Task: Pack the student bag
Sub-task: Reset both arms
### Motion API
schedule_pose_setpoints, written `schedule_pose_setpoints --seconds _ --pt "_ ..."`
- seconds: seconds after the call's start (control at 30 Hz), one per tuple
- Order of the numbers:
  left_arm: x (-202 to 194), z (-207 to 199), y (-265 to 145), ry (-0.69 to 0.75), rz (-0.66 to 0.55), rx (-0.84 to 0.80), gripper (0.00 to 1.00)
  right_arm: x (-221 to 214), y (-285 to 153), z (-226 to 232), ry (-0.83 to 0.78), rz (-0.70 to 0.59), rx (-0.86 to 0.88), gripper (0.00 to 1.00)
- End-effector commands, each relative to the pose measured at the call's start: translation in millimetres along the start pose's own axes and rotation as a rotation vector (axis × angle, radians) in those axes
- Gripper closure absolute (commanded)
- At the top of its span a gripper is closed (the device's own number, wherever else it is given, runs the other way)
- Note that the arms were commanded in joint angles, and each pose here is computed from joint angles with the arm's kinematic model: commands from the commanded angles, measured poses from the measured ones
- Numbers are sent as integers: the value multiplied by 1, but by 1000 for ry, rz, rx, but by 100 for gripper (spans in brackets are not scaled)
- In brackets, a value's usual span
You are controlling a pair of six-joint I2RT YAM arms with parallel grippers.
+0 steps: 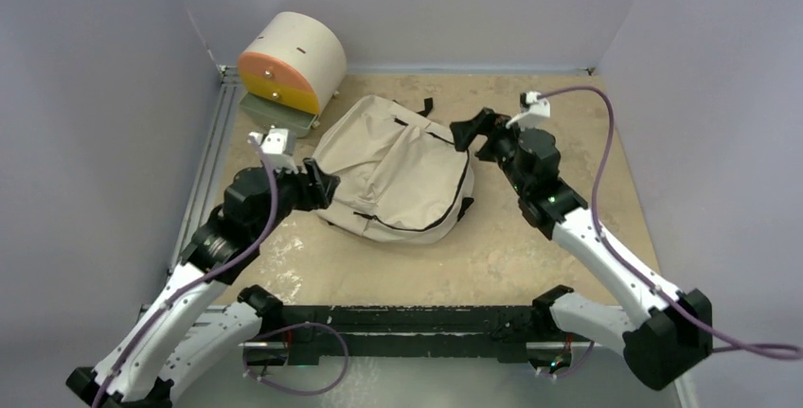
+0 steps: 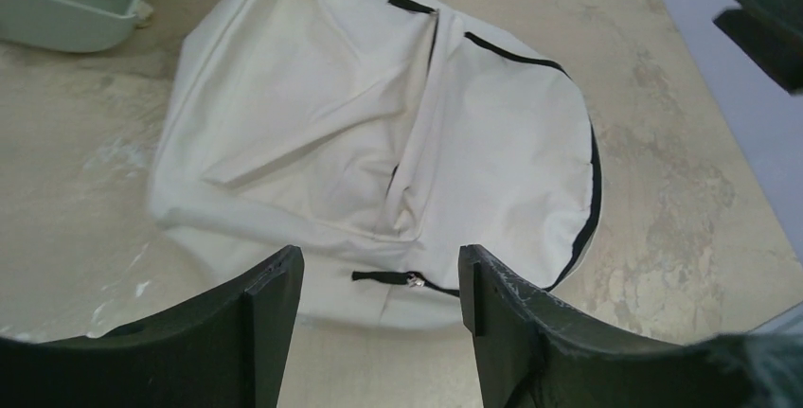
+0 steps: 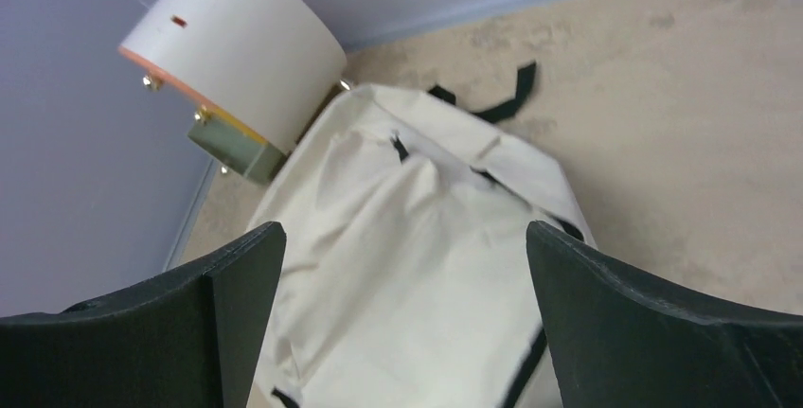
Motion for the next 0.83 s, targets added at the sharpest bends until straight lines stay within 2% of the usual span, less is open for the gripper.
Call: schedule_pose_setpoints --seconds 0.0,0.3,0.47,0.7,0.8 --pt "-4 18 -35 -37 11 158 39 -5 -37 -10 91 -18 -24 1" --pt "-18 33 -50 -60 41 285 37 -22 -82 -34 121 -2 -93 1" --pt "-22 32 -45 -38 40 247 37 -26 -85 -42 94 -3 -133 1" --pt "-25 30 -40 -27 74 232 37 -27 -77 -56 -77 36 -230 1" --pt "-24 30 -39 -21 73 236 37 -28 -74 -62 -78 23 -288 1"
Point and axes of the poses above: each gripper's point midway between its finger pads, its own y axis out along the fingers, its own z axis along the line the jaws close on, x = y × z, the point moved 8 cm from there along -y, back along the fingers, and after that the axes turned 6 degrees about y, right-handed, at the moved point
